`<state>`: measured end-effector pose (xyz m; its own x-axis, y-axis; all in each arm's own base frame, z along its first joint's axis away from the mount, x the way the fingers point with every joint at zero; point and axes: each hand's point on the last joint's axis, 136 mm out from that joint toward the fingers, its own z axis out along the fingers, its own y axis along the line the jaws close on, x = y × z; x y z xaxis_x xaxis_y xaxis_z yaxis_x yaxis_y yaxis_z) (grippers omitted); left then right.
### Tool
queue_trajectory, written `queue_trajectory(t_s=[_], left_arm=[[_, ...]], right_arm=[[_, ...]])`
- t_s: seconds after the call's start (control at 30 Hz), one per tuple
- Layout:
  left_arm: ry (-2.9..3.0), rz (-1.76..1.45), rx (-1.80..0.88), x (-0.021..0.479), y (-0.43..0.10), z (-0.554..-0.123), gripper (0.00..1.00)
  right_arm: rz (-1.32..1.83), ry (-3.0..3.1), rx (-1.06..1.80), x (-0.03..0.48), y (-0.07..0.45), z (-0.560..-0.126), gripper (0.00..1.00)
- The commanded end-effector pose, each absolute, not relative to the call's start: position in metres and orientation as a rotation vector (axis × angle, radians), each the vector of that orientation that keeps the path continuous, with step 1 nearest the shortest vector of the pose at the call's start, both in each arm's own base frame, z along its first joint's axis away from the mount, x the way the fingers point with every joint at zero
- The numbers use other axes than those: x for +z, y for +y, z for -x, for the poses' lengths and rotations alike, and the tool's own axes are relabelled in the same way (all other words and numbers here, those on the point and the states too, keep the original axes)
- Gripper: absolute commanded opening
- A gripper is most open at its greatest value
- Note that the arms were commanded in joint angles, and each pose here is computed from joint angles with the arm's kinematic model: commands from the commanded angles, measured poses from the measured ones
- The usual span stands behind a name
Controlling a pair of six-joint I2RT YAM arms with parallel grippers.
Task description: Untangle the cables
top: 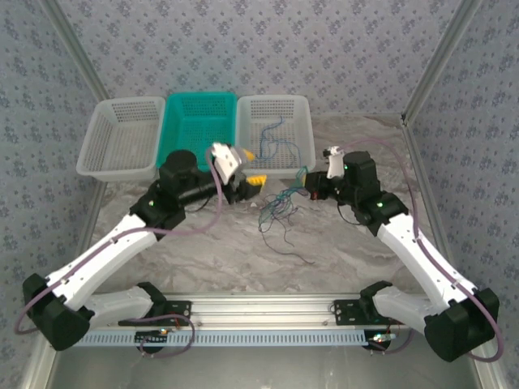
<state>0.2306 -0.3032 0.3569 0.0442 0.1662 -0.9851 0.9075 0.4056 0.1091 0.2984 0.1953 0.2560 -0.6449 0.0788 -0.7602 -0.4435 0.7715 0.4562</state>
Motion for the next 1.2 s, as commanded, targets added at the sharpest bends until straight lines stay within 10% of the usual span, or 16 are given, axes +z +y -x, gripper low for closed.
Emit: queue_trajectory(t_s=[0.0,0.4,0.57,1.0,1.07,1.17], left_arm=[[1.418,-1.227,-0.779,0.316,-0.301,-0.193,0.65],[1.756,-0.862,-1.021,0.264,-0.281,-0.196,0.77],[1.850,-0.914,-1.118,0.236,-0.273,-0.190,0.58],[2.051,-0.948,-1.340,0.176,-0.300,-0.199,0.63],[2.071,-0.953,-1.336,0.171,-0.304,-0.202,0.51],[2.039,-0.947,-1.307,0.175,-0.306,-0.207,0.00]], right_arm=[[0.542,1.997,0.890,0.281,0.226,-0.287,0.00],[1.108,1.768,0.868,0.266,0.275,-0.230,0.00],[1.085,1.762,0.785,0.266,0.272,-0.240,0.00],[0.973,1.796,0.711,0.271,0.257,-0.255,0.00],[0.949,1.808,0.689,0.271,0.253,-0.257,0.00],[0.924,1.806,0.670,0.273,0.247,-0.259,0.00]])
